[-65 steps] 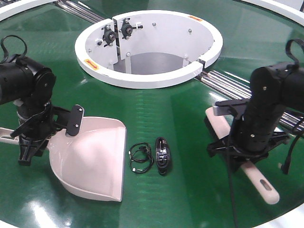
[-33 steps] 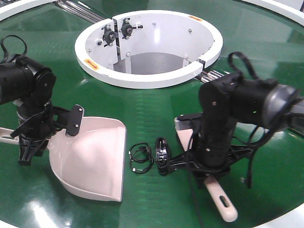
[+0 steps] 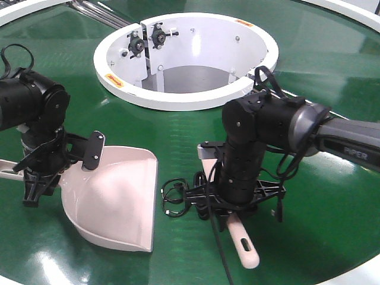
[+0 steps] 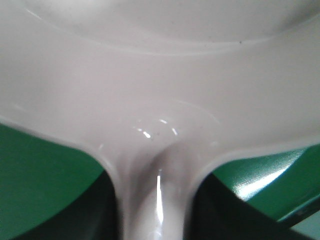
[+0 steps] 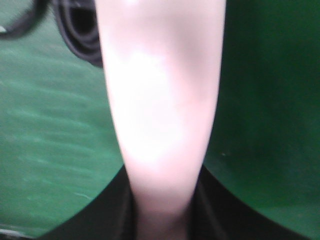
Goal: Clean and inspect green conveyor with broom and dustpan
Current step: 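Sweep the black cable into the dustpan with the brush in the right gripper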
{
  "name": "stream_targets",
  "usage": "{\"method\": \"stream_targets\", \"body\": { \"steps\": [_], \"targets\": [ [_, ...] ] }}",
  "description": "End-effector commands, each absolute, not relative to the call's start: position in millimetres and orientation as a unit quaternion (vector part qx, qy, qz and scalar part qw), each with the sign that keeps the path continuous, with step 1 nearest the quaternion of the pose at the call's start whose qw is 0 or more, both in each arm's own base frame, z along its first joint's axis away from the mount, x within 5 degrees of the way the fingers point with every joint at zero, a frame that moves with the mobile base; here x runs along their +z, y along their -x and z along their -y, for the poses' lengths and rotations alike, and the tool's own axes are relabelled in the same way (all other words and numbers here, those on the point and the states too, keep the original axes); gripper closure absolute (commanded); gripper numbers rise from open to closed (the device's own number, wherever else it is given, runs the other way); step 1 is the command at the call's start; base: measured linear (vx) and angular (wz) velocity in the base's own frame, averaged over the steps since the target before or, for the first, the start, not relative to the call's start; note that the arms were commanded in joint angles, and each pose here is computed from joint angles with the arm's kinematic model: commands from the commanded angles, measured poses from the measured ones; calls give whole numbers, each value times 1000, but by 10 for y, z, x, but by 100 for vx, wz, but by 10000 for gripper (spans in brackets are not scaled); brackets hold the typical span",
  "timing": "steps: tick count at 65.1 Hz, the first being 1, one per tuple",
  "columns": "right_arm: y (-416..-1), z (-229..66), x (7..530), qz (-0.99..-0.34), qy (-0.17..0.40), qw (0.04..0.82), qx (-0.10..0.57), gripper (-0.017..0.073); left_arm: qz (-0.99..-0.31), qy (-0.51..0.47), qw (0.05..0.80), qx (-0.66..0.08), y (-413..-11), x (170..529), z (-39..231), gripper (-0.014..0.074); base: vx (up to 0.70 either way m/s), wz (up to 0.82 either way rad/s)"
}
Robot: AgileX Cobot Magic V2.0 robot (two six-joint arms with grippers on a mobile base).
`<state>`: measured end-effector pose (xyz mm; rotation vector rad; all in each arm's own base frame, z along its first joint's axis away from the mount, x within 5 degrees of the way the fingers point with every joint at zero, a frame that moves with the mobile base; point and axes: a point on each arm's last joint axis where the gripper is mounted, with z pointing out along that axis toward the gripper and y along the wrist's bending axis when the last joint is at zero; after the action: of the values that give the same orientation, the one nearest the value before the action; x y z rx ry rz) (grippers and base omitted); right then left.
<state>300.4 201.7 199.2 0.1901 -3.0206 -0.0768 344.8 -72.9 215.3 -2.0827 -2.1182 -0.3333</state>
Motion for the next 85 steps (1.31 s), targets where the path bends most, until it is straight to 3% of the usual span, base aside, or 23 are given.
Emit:
{"method": "stream_targets", "body": {
  "steps": [1,14,29,41,65,85],
  "targets": [
    [-2979,-2133,2204,995,-73,54,-48,564,707,692,69,-128,-3407,2386,720,599,0,0],
    [-2982,-2524,2153,989,-124,60,-55,564,707,692,69,-128,-3407,2386,720,599,0,0],
    [-2998,-3071,2261,974,-179,46,-131,564,707,692,69,-128,-3407,2386,720,599,0,0],
    [-2995,-3291,2480,964,-208,12,-167,564,707,692,69,-128,-3407,2386,720,599,0,0],
    [-3065,-3110,2722,966,-216,-46,-131,560,707,692,69,-128,-3407,2386,720,599,0,0],
    [-3307,-2457,3300,967,-172,-130,-133,555,707,692,69,-128,-3407,2386,720,599,0,0]
  ]
}}
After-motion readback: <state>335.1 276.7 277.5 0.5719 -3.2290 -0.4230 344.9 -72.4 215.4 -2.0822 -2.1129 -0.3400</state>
